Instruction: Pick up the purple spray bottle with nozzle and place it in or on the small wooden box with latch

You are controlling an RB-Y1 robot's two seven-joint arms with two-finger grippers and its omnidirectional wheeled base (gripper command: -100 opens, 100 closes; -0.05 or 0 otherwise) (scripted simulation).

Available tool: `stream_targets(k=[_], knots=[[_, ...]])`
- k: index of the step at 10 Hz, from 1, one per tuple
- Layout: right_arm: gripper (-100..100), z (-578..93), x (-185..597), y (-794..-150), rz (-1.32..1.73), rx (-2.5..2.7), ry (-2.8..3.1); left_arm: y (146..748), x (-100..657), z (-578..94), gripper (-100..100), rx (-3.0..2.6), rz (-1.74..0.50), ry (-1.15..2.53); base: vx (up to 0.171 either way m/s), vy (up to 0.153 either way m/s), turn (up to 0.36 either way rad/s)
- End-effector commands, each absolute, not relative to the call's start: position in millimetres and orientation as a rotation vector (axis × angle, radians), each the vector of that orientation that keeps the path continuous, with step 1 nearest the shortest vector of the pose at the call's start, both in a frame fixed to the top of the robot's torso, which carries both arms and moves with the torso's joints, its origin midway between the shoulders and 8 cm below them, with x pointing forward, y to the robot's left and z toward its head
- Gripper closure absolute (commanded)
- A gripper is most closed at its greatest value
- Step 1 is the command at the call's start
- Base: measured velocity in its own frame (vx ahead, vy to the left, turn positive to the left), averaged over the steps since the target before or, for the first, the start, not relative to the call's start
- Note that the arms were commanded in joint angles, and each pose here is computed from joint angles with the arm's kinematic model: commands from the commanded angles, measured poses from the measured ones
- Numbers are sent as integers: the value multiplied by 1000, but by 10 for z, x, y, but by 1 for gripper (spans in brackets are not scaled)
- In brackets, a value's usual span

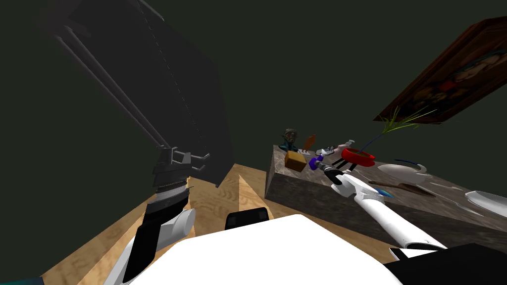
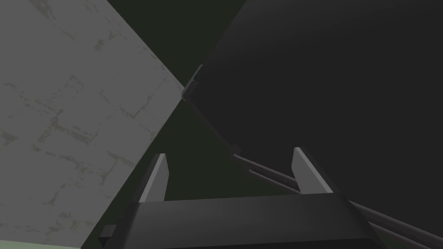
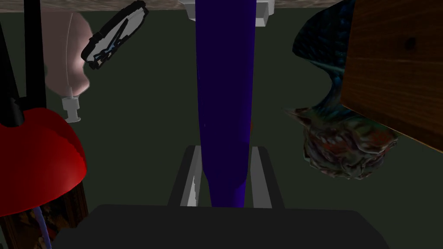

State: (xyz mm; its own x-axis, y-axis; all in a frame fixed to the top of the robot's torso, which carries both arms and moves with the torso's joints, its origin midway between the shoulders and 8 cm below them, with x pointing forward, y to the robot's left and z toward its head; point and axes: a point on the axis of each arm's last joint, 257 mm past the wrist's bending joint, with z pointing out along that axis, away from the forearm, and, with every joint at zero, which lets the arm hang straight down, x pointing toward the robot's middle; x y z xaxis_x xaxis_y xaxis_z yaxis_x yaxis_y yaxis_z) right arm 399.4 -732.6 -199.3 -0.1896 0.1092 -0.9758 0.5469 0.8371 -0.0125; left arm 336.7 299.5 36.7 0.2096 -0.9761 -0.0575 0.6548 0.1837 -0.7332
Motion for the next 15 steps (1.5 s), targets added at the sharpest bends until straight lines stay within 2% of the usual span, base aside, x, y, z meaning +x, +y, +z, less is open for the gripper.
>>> stream_targets(k=[1, 5, 8, 15], knots=[[100, -1878, 3894, -7493, -450, 535, 1730, 2995, 3367, 367, 0, -652, -1253, 602, -20, 238, -15], [100, -1618, 3825, -7668, -476, 554, 1718, 2995, 3367, 367, 0, -652, -1253, 602, -20, 196, 11], [100, -1407, 3903, -7674, -470, 537, 1714, 2995, 3367, 367, 0, -652, -1253, 602, -26, 122, 51], [100, -1007, 4145, -7594, -440, 489, 1709, 2996, 3367, 367, 0, -652, -1252, 602, -6, 2, 60]])
